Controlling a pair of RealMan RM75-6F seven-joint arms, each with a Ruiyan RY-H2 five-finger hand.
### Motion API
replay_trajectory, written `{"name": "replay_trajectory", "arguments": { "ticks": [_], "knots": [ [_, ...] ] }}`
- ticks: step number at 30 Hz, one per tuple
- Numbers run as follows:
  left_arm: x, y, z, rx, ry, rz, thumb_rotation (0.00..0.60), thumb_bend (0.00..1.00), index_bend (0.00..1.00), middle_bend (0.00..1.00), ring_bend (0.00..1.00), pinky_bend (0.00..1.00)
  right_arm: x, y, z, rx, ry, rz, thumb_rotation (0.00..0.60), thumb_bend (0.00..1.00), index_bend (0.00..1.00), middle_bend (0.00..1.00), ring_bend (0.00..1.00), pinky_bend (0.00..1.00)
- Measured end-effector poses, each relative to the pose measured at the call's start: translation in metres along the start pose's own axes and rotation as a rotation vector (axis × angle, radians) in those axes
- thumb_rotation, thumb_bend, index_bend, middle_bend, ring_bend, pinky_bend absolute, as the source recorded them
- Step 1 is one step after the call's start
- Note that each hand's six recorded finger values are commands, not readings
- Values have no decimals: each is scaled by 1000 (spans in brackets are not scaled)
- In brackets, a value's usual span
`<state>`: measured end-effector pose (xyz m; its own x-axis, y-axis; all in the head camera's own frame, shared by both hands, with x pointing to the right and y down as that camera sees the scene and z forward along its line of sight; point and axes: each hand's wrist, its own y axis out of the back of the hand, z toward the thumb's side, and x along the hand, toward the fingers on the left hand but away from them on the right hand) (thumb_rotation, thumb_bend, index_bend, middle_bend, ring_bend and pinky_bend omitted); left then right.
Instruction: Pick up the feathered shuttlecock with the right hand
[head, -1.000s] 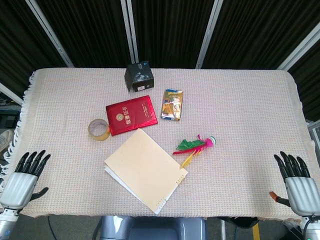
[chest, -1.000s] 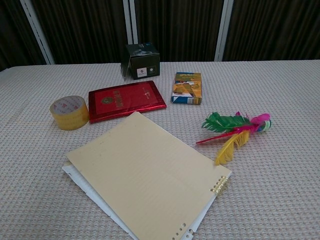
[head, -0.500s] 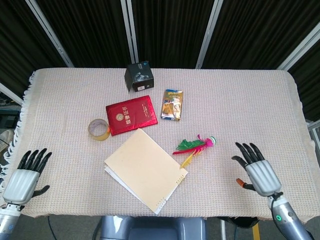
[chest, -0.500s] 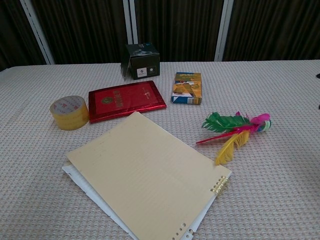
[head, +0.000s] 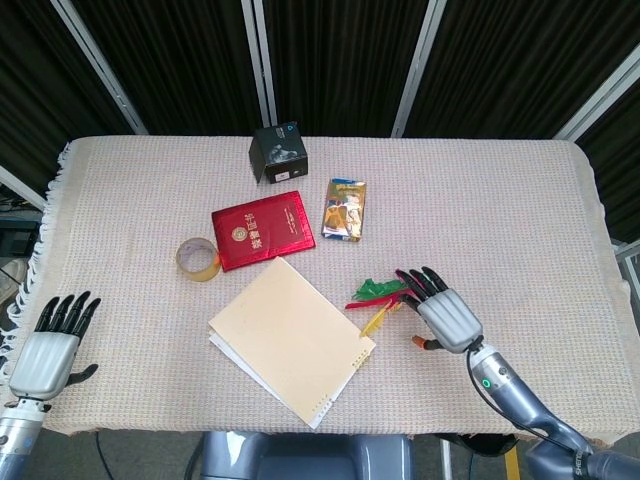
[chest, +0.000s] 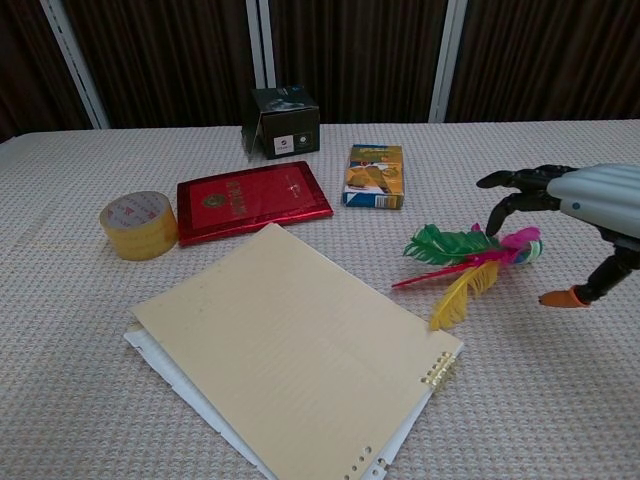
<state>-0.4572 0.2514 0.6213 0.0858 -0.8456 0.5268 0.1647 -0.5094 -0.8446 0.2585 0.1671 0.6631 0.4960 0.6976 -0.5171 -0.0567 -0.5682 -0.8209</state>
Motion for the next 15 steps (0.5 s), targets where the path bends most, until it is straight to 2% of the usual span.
{"name": "replay_trajectory", "arguments": {
  "ticks": [7, 15],
  "knots": [
    [7, -3, -8, 1, 40, -10, 600, 90, 0, 0, 0, 0, -39, 2, 7, 27, 23, 21, 600, 159, 267, 0, 0, 0],
    [14, -6, -14, 8, 83, -16, 600, 91, 0, 0, 0, 0, -77, 9, 0, 73, 20, 55, 600, 160, 245, 0, 0, 0]
  ]
}}
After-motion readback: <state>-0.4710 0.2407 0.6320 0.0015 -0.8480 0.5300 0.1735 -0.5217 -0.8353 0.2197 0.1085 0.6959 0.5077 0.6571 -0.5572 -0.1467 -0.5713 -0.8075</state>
